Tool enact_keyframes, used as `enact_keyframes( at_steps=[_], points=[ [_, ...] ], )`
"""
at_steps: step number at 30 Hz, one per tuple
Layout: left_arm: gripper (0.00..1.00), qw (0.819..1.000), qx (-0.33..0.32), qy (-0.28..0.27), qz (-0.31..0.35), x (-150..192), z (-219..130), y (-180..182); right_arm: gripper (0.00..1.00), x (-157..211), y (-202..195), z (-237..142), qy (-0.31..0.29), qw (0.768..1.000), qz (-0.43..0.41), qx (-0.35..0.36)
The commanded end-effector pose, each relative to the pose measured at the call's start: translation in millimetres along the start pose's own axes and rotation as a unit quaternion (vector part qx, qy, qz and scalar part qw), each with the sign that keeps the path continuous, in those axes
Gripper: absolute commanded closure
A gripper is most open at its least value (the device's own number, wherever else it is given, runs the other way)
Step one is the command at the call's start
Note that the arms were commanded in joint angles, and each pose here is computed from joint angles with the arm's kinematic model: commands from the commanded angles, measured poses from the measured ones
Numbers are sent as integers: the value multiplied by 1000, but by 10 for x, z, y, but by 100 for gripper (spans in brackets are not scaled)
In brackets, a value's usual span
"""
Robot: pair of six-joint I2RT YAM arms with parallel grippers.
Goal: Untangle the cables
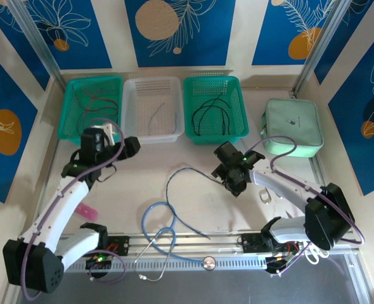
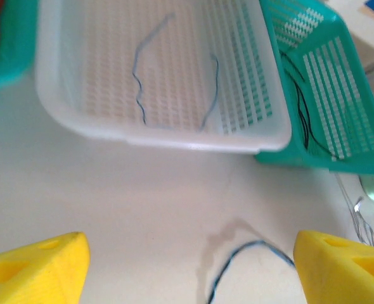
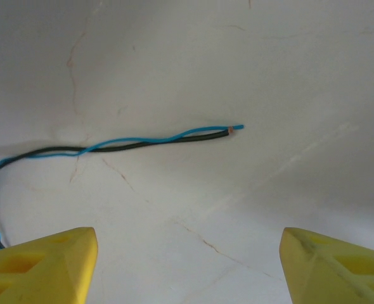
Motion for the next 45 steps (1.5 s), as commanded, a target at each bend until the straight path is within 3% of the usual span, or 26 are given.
enact_keyframes(
  at_steps=[1,17,29,32,34,36,39,45],
  points=[
    [17,1000,3,-6,-18,152,0,-38,24,4,134,83,1,999,48,-13],
    [17,999,23,29,5,357,97,-255,34,-102,239,442,-1,987,161,25],
    [18,999,14,33,11,398,16,-230,50,-282,94,784,24,958,275,81],
    [18,999,13,33,11,402,1,-228,63,-274,68,834,27,951,294,94],
    [18,999,12,33,11,401,-7,-225,81,-261,51,854,25,946,308,100],
    [19,999,10,34,13,397,-16,-231,90,-247,55,848,19,942,323,90],
    [19,999,9,35,18,391,-35,-238,99,-286,113,753,-15,945,322,54],
    [19,999,11,38,18,396,-40,-250,100,-428,254,323,-69,948,309,-28]
  ],
)
Point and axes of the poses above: each hand's point on the last joint's axis, 136 mm out from that joint toward the fingers, its own z axis out along the fingers, its own y axis along the line the jaws close on, x = y × z, the point moved 5 cm from there along -z, back along the fingers, and after that the axes turned 5 degrees about -z, right-handed, at the moved point
